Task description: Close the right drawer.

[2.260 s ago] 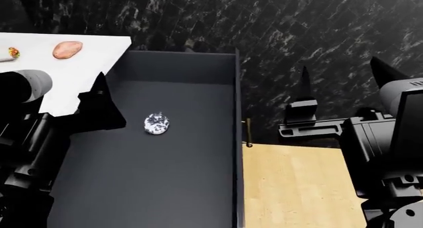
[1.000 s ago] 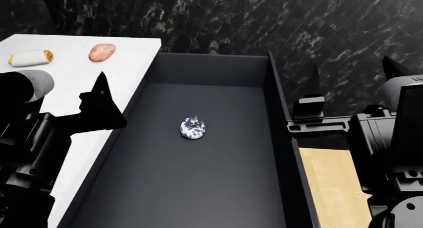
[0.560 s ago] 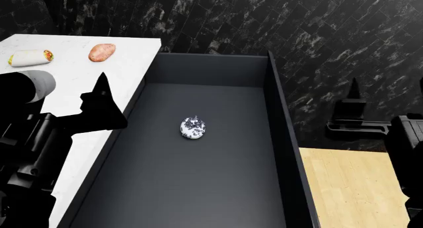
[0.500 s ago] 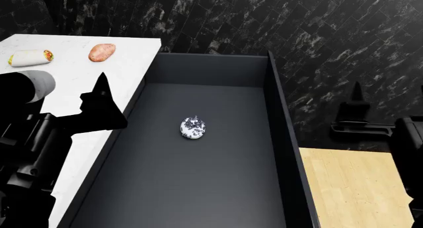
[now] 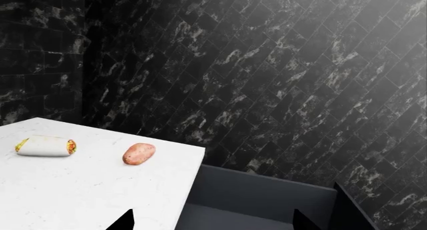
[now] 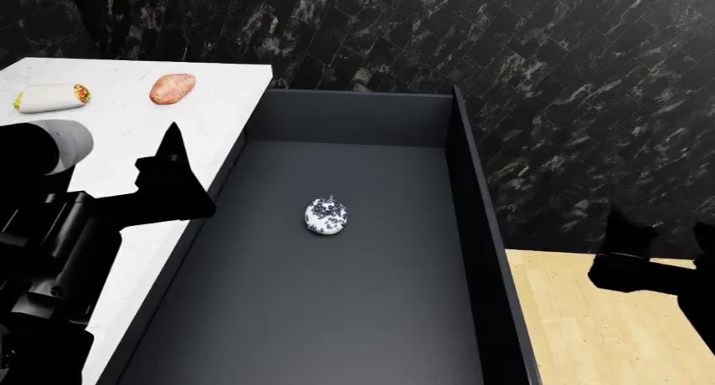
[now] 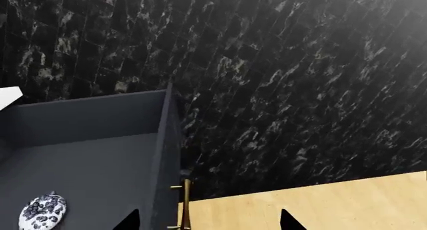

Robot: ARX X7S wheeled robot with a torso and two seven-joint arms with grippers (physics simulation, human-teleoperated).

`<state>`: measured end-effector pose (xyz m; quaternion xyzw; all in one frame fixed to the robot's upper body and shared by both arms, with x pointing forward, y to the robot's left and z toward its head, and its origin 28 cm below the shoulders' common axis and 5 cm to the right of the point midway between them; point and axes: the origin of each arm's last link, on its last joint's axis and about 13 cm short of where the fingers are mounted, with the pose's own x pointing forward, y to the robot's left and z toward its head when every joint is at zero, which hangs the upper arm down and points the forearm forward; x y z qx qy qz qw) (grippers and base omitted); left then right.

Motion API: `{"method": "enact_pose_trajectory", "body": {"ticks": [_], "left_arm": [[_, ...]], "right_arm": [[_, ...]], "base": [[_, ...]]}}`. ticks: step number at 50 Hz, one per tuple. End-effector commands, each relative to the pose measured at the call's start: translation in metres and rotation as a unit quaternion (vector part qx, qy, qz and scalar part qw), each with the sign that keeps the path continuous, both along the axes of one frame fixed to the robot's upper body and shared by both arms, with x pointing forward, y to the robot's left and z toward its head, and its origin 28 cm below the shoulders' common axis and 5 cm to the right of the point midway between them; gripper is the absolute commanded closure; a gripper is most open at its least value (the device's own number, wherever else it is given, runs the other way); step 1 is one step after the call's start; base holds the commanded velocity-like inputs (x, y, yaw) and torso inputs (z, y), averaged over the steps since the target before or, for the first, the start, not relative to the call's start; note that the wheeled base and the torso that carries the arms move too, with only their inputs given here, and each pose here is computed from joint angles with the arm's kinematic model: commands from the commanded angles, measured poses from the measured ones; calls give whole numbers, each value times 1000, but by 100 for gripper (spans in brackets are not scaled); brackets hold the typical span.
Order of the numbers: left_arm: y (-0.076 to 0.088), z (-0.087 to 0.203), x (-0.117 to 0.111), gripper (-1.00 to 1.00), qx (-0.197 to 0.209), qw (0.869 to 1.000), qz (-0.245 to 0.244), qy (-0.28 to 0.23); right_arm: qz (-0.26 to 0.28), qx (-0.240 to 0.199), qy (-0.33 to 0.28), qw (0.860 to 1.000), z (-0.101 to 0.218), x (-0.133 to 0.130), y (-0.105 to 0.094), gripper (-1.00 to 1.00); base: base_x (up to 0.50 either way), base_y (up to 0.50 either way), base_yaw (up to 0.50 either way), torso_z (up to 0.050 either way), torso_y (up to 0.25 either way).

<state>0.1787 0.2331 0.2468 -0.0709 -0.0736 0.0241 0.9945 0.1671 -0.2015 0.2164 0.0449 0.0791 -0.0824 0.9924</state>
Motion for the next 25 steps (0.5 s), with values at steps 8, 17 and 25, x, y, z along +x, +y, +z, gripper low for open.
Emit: {"method": "enact_pose_trajectory", "body": {"ticks": [8,17,25], "left_arm": [[-1,-1,1,-100,1,1000,-2,1],[-1,-1,1,-100,2,1000,-2,1],[0,0,0,-100,1,1000,0,0]], "right_arm": [[7,76,61,995,-46,0,-27,-100],[-6,74,82,994,-55,0,-30,-100],[-25,62,123,990,-69,3,-31,-100]], "base": [[0,0,0,0,0],[0,0,0,0,0],[0,0,0,0,0]]}}
